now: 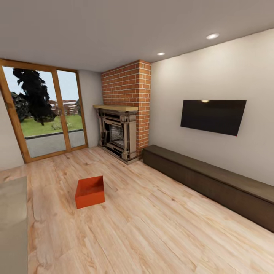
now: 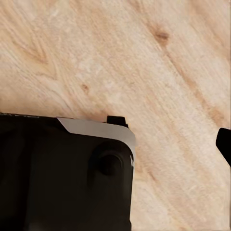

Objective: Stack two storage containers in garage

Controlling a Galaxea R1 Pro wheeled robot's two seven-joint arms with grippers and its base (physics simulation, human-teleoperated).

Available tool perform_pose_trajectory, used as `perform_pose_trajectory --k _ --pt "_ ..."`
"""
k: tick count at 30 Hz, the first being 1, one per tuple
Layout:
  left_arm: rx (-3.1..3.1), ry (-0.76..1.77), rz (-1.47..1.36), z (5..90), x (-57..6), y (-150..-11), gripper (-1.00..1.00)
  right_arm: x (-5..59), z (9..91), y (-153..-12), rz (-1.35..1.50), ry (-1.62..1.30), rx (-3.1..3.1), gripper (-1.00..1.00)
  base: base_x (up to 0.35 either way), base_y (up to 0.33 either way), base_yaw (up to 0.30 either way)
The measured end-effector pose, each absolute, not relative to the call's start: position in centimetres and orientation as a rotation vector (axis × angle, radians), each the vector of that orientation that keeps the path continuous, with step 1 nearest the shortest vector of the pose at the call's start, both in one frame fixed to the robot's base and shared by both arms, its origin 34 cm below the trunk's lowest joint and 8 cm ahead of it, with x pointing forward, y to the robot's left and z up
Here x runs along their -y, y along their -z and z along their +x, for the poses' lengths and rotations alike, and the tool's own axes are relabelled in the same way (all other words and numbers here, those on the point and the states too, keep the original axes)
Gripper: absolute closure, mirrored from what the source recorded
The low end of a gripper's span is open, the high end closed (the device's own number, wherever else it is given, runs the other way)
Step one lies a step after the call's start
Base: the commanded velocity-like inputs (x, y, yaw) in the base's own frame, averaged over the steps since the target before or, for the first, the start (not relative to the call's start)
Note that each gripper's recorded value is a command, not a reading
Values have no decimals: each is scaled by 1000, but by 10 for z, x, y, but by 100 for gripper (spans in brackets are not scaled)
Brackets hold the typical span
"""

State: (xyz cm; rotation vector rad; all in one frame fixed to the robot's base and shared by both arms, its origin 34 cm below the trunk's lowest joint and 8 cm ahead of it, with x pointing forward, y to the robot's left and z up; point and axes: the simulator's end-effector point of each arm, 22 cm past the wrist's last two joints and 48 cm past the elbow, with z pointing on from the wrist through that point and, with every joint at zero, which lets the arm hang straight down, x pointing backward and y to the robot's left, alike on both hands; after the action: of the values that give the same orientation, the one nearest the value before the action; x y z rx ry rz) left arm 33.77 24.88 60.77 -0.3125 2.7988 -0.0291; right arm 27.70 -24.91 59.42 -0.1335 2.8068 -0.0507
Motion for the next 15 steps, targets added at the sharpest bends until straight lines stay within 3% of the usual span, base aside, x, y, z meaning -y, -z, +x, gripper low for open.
perform_pose_trajectory --k 15 --pt "-2798 29 -312 338 -249 -608 -100 249 277 -594 -131 51 -2807 -100 322 0 268"
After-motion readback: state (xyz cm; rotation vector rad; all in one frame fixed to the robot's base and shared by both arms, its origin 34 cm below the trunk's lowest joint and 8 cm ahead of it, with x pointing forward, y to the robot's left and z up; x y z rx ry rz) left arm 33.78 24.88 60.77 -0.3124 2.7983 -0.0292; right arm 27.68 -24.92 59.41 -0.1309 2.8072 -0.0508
